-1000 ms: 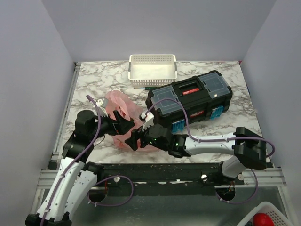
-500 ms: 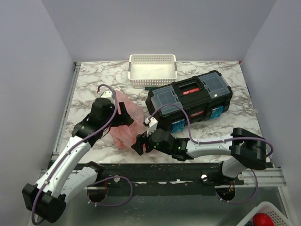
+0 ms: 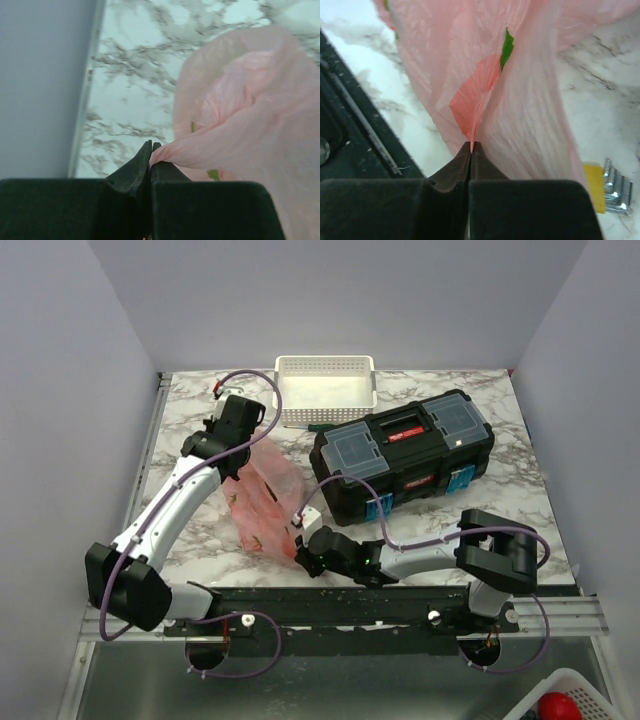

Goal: Take the fake fruits out of the plastic bag
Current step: Adjust the plastic bag at the center of the board.

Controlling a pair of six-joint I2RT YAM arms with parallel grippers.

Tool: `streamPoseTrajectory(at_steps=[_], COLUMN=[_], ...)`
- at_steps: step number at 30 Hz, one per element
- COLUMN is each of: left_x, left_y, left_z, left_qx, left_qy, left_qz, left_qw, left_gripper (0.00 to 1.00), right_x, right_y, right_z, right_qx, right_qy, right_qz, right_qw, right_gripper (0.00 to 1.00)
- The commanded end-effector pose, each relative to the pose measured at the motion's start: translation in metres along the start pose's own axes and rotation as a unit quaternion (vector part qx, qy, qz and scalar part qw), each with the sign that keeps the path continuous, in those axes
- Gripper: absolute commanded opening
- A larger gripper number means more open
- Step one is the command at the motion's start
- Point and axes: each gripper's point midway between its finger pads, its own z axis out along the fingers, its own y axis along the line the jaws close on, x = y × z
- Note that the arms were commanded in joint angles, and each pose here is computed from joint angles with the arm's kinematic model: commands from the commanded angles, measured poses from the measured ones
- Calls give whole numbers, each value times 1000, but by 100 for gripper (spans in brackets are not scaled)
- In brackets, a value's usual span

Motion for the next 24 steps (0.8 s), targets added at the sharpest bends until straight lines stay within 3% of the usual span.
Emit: streamPoseTrajectory(at_steps=[1, 6, 11, 15, 17, 19, 21, 24], left_x=[-23, -32, -34, -30, -25, -20, -14, -5], left_y=[55, 74, 83, 72, 59, 45, 36, 30], left_z=[12, 20, 28, 30, 27, 20, 9, -12], left_qx=[-181, -215, -216, -176, -130, -78, -39, 9], left_qy=[-10, -1, 7, 35, 51, 57, 57, 48], left_qz=[87, 85, 77, 70, 53, 29, -6, -48], left_qw=[980, 973, 973, 981, 989, 995, 998, 998], left_gripper=[0, 0, 0, 0, 14, 34, 57, 74], right_x=[-24, -55, -72, -62, -59, -60, -60, -69], right_y=[24, 3, -25, -13, 2, 22, 41, 60], right_z=[-18, -59, -88, -97, -97, -95, -94, -94], right_qx=[-7, 39, 102, 47, 5, -47, -89, -130], right_qy=[-11, -53, -59, -31, -27, -35, -34, -58], right_qz=[-65, -61, -107, -153, -154, -142, -120, -79], right_qw=[998, 996, 987, 987, 988, 988, 988, 987], right_gripper=[1, 1, 1, 1, 15, 29, 35, 50])
